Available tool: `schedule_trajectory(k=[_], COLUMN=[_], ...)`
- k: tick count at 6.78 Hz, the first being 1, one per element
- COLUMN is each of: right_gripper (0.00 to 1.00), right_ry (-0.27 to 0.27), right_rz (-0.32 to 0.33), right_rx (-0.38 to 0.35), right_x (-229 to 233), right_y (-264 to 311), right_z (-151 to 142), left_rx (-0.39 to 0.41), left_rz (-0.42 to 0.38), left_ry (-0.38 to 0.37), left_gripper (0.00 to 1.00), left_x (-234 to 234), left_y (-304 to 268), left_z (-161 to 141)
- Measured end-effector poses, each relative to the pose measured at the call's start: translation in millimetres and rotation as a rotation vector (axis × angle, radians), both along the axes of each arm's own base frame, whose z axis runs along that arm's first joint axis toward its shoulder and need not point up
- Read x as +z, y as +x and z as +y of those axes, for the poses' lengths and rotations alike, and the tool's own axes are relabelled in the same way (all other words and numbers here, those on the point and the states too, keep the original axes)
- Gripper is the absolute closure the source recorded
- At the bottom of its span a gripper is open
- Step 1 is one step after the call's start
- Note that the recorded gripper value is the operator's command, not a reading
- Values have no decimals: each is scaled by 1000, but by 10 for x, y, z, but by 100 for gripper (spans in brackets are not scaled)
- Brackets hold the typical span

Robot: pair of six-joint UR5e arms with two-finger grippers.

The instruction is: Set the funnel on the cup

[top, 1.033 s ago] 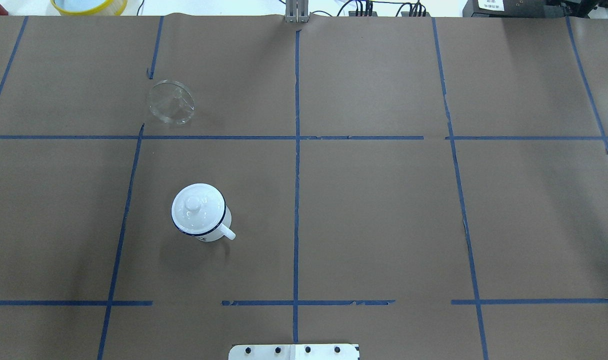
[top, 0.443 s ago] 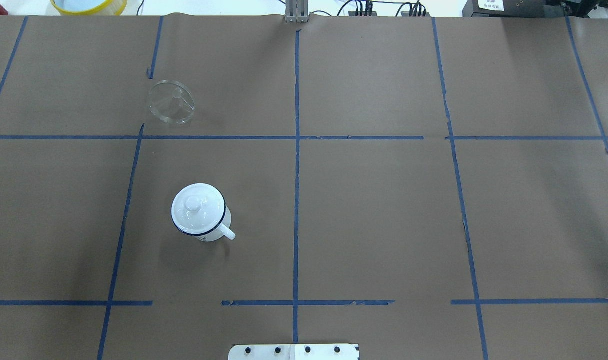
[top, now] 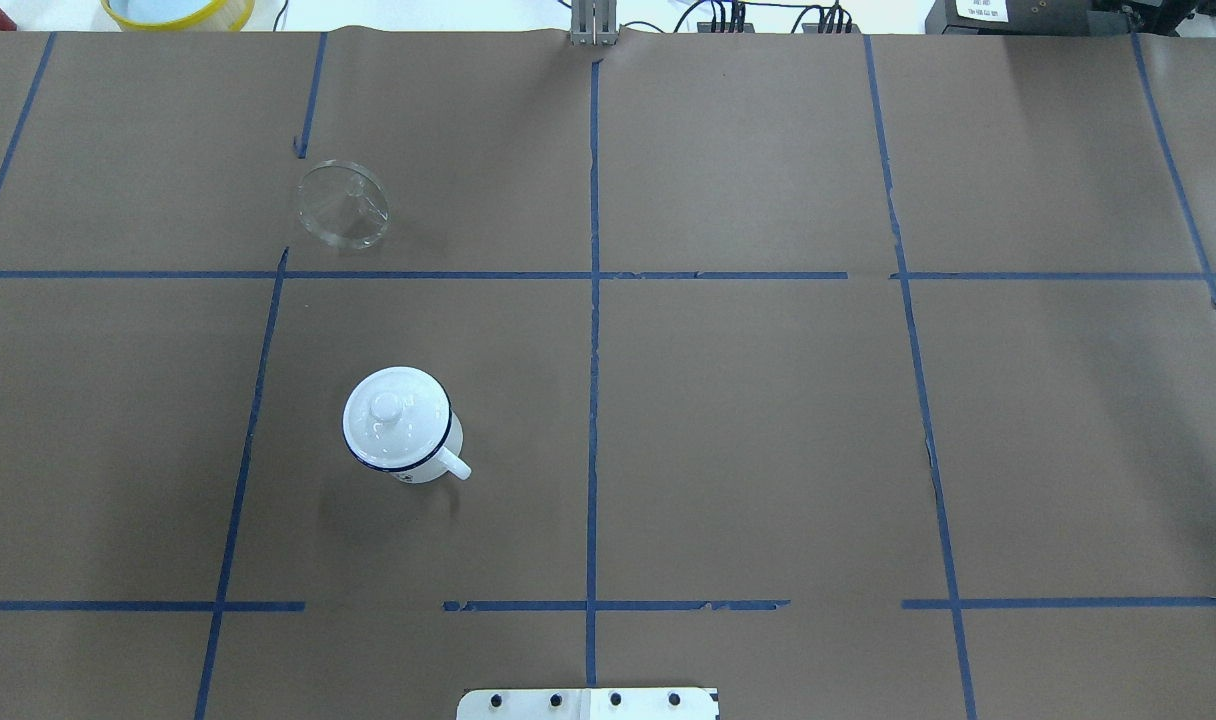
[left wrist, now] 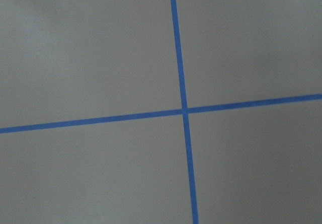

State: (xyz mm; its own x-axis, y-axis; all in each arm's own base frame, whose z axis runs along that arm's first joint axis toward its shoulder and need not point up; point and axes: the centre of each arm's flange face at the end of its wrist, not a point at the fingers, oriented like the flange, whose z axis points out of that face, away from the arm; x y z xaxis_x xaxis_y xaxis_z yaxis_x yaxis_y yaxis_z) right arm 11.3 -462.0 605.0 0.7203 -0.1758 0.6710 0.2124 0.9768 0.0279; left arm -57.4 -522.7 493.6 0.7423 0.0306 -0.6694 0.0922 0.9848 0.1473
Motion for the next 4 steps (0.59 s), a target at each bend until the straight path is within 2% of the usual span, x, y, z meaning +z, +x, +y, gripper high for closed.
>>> schedule_trajectory(k=[2,4], right_gripper=[0,0], right_ry=[1,0], right_rz=[0,0], right_rx=[0,0], right_x=[-3,1], right_y=[0,0], right_z=[-3,-1], left_rx=[-37,3], left_rz=[71,125], left_ry=[2,2], left_gripper=[0,0], left_x=[-989,-1605], left_y=[791,1561], left_z=[171,561])
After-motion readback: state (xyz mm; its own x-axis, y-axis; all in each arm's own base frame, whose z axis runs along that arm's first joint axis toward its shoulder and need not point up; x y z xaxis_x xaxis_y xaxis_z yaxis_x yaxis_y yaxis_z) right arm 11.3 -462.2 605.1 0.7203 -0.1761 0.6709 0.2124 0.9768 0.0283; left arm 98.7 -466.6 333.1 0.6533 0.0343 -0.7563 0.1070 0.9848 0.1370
